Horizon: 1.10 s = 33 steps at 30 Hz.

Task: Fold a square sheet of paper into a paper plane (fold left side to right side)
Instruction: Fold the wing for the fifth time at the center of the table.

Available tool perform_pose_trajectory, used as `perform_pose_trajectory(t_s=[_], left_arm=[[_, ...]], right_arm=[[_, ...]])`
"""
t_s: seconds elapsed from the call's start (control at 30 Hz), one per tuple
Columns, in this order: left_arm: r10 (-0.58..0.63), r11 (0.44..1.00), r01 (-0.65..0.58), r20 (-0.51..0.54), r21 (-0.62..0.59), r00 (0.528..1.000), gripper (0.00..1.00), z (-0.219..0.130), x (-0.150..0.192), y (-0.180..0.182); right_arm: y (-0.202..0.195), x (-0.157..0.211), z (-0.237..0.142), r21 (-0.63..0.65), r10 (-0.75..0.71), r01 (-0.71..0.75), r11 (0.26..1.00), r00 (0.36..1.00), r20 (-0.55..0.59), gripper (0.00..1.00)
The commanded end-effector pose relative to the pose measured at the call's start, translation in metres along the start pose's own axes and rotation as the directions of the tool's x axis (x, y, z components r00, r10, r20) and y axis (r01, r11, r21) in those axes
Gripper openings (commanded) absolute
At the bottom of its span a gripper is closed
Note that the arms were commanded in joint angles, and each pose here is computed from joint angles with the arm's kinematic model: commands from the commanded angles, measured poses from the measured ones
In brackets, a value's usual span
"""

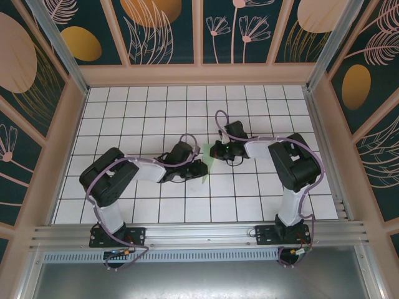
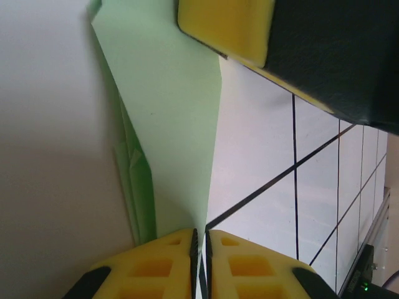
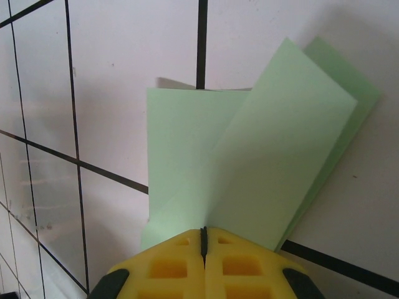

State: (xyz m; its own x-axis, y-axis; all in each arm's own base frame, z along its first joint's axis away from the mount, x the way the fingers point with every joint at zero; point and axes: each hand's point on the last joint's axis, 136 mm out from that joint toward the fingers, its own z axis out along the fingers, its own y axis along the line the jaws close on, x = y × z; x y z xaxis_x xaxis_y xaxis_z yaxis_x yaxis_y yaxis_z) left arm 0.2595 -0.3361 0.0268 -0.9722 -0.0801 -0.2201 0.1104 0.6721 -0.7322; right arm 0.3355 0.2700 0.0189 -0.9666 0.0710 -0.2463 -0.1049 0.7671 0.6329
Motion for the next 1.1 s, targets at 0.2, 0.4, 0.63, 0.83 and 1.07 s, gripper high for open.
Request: perform_pose_trajectory(t_s=[0.2, 0.4, 0.63, 0.83, 1.07], left_arm=[[0.037, 0.998, -0.034, -0.042, 0.057, 0.998, 0.17, -0.020, 0.009, -0.023], [0.049, 0.996, -0.041, -0.100, 0.075, 0.994, 0.16, -0.004, 0.020, -0.025], [0.034, 0.999, -0.035, -0.093, -0.009, 0.995, 0.17, 0.005, 0.021, -0.003], [0.022, 0.999, -0.026, -0.086, -0.046, 0.996, 0.17, 0.004, 0.023, 0.008], [0.014, 0.999, -0.018, -0.103, -0.039, 0.995, 0.18, 0.006, 0.028, 0.011]], right_arm=[[-0.017, 0.010, 0.009, 0.081, 0.025, -0.022, 0.996, 0.999, -0.037, 0.00], [-0.018, 0.011, 0.010, 0.085, 0.024, -0.020, 0.996, 0.999, -0.041, 0.00], [-0.020, 0.013, 0.010, 0.100, 0.019, -0.015, 0.995, 0.999, -0.044, 0.00], [-0.022, 0.013, 0.010, 0.112, 0.018, -0.013, 0.994, 0.999, -0.045, 0.00], [-0.023, 0.013, 0.010, 0.118, 0.016, -0.010, 0.993, 0.999, -0.047, 0.00]])
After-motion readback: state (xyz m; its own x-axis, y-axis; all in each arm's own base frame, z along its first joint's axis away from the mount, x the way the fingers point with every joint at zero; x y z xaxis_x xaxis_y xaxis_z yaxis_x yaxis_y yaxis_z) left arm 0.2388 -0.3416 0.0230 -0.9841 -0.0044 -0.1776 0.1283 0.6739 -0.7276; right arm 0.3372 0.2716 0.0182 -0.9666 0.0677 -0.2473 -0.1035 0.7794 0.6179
